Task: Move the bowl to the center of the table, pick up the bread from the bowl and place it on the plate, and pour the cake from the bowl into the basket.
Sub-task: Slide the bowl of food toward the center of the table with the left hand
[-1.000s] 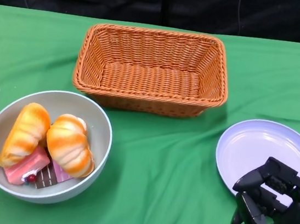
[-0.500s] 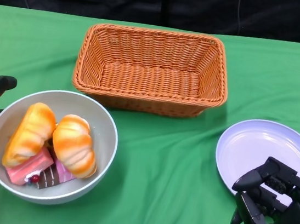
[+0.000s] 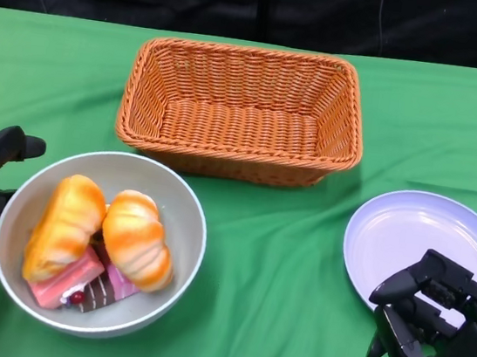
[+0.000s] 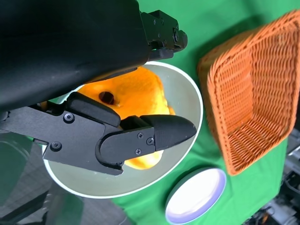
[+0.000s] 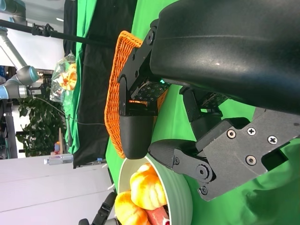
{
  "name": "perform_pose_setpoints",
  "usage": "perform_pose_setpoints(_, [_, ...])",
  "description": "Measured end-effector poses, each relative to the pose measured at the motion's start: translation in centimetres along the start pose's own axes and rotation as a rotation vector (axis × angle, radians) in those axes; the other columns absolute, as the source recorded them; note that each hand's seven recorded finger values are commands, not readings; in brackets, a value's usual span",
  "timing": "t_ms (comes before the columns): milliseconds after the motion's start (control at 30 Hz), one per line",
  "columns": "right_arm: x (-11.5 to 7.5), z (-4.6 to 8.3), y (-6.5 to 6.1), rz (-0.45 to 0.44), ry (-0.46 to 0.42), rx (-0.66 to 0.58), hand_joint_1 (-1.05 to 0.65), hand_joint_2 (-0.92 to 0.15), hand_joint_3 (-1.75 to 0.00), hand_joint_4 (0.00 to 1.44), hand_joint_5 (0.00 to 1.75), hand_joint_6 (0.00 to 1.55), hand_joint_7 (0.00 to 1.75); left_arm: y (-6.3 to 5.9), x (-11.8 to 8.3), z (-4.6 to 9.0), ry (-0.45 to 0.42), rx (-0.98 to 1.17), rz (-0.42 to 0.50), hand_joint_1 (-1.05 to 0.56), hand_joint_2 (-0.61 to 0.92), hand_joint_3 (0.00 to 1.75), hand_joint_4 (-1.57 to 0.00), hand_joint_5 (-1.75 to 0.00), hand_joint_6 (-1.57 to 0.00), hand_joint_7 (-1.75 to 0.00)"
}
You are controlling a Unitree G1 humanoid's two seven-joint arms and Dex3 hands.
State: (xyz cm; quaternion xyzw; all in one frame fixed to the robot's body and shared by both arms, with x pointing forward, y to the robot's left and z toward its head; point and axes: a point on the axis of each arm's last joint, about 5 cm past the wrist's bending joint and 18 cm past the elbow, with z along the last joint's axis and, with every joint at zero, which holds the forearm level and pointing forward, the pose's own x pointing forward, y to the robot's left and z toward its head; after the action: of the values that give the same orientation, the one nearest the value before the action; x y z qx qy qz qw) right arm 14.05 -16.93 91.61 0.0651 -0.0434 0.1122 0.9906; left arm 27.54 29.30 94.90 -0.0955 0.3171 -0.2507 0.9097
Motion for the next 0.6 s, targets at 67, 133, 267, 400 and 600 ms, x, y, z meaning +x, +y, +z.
perform_pose_setpoints(67, [0.0,0.01,0.0,0.0,-0.001,0.0,-0.24,-0.64,-0.85,0.68,1.66,0.67,1.37,-0.05,-0.02,0.06,0.002,0.004,-0.006,-0.73,0.92,0.69,0.0,0.0,0.0,0.0])
perform_pose_setpoints(133, [0.0,0.01,0.0,-0.001,-0.001,0.0,-0.23,-0.64,-0.85,0.68,1.66,0.66,1.37,-0.08,0.02,0.05,0.012,0.005,-0.008,-0.72,0.92,0.69,0.0,0.0,0.0,0.0])
perform_pose_setpoints(267, [-0.01,0.03,-0.01,-0.005,-0.002,-0.001,-0.22,-0.64,-0.86,0.67,1.66,0.66,1.38,-0.19,0.23,-0.16,0.04,-0.001,-0.028,-0.72,0.92,0.69,0.0,0.0,0.0,0.0])
perform_pose_setpoints(400, [-0.01,0.05,0.0,-0.009,-0.004,-0.001,-0.22,-0.64,-0.87,0.67,1.67,0.65,1.39,-0.38,0.28,-0.28,0.069,-0.03,-0.035,-0.72,0.92,0.68,0.0,0.0,0.0,0.0])
perform_pose_setpoints(600, [-0.01,0.11,0.02,-0.009,-0.005,-0.007,-0.22,-0.63,-0.89,0.67,1.66,0.65,1.39,-0.81,0.74,-0.65,0.082,-0.091,-0.075,-0.72,0.92,0.67,0.0,0.0,0.0,0.0])
